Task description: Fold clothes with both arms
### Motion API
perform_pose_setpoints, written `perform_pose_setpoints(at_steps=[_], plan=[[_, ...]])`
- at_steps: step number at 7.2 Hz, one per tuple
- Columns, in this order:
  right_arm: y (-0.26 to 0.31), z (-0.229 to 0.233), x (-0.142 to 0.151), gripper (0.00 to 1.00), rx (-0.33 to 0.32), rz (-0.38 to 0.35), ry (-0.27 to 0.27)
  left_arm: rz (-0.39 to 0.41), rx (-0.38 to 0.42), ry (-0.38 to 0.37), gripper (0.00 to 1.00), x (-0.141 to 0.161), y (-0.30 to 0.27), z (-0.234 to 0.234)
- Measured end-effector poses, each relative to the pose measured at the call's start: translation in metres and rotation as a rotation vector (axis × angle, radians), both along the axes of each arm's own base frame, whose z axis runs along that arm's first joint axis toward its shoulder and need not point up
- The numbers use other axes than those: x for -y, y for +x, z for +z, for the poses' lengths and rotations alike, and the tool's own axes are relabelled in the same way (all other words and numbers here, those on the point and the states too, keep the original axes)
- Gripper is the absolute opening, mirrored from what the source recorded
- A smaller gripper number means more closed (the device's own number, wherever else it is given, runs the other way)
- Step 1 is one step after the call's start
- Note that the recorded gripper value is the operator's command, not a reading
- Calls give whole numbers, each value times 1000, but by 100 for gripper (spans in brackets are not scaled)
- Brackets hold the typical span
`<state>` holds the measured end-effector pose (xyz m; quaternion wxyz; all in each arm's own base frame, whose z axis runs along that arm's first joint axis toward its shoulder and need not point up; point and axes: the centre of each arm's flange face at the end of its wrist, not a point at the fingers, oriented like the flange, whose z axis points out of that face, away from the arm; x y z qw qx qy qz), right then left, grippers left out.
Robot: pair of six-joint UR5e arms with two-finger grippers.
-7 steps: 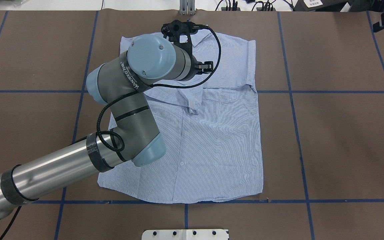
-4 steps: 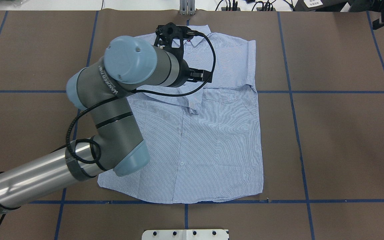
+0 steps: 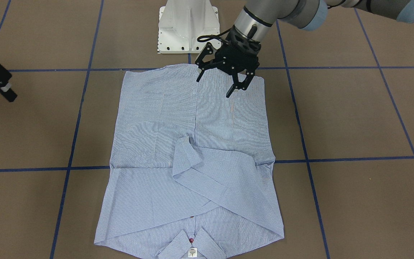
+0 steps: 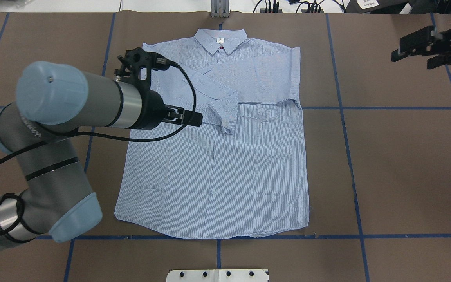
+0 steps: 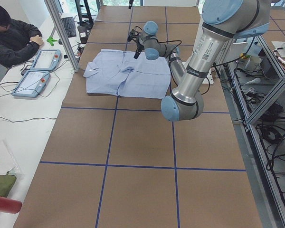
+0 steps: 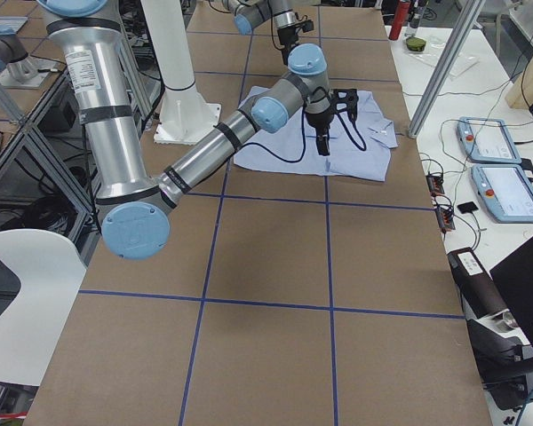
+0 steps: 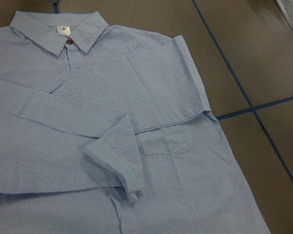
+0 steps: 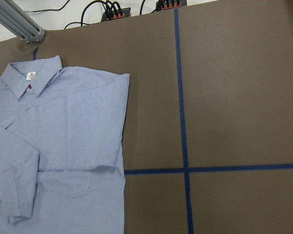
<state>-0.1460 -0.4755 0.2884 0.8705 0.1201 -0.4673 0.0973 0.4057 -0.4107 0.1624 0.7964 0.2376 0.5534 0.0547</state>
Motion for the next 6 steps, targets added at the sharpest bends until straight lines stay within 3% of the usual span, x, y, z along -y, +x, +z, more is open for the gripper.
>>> perform_pose_setpoints(at_steps=[4, 6], plan=[[-141, -13, -147, 100, -38, 122, -91, -92, 107, -60, 100, -41, -51, 94], [-168, -11, -178, 100, -48, 157, -82, -131, 138, -141, 100, -86, -22, 132]])
